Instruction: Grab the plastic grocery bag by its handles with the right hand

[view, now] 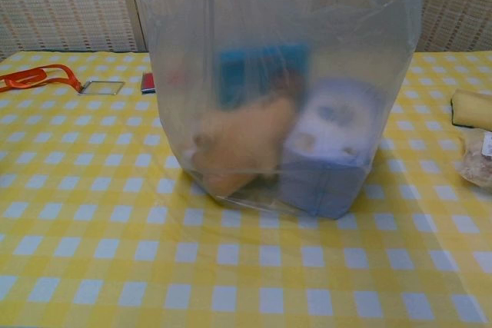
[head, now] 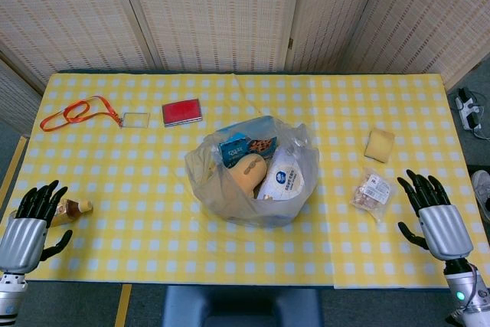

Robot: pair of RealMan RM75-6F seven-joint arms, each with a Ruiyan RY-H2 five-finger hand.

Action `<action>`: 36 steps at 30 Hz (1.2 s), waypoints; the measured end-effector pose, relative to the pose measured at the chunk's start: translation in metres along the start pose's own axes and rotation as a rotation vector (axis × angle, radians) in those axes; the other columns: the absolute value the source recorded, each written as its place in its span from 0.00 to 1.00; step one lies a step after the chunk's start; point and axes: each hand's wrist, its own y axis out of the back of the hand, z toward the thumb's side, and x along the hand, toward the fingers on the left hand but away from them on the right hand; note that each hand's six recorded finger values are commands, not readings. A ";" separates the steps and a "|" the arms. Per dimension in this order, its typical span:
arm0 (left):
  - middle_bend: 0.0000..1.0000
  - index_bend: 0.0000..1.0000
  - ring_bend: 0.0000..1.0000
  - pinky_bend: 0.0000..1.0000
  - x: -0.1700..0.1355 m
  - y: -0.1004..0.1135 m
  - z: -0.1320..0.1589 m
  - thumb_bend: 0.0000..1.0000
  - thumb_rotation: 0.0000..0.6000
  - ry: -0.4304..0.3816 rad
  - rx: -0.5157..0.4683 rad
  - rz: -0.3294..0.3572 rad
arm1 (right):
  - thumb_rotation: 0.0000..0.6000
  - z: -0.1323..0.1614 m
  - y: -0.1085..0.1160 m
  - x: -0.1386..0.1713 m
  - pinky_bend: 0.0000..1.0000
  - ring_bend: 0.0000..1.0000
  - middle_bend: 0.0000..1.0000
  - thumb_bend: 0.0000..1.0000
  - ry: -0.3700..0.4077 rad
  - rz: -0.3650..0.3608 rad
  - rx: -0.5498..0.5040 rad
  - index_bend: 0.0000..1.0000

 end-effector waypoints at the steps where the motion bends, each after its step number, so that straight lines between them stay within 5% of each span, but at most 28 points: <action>1: 0.00 0.00 0.00 0.00 0.000 0.000 0.000 0.37 1.00 0.001 0.001 -0.003 | 1.00 -0.001 0.001 0.000 0.00 0.00 0.00 0.33 -0.007 -0.004 0.007 0.00; 10: 0.00 0.00 0.00 0.00 0.003 -0.002 0.003 0.37 1.00 -0.005 -0.005 -0.014 | 1.00 0.001 0.003 0.001 0.00 0.00 0.00 0.33 0.014 0.007 -0.071 0.00; 29: 0.00 0.00 0.00 0.00 0.009 0.003 -0.009 0.37 1.00 0.047 -0.005 0.002 | 1.00 0.065 0.061 -0.085 0.00 0.00 0.00 0.31 0.415 0.106 -0.640 0.00; 36: 0.00 0.01 0.00 0.00 0.012 0.001 -0.015 0.37 1.00 0.067 -0.006 -0.009 | 1.00 0.087 0.069 -0.107 0.00 0.00 0.01 0.31 0.499 0.160 -0.890 0.00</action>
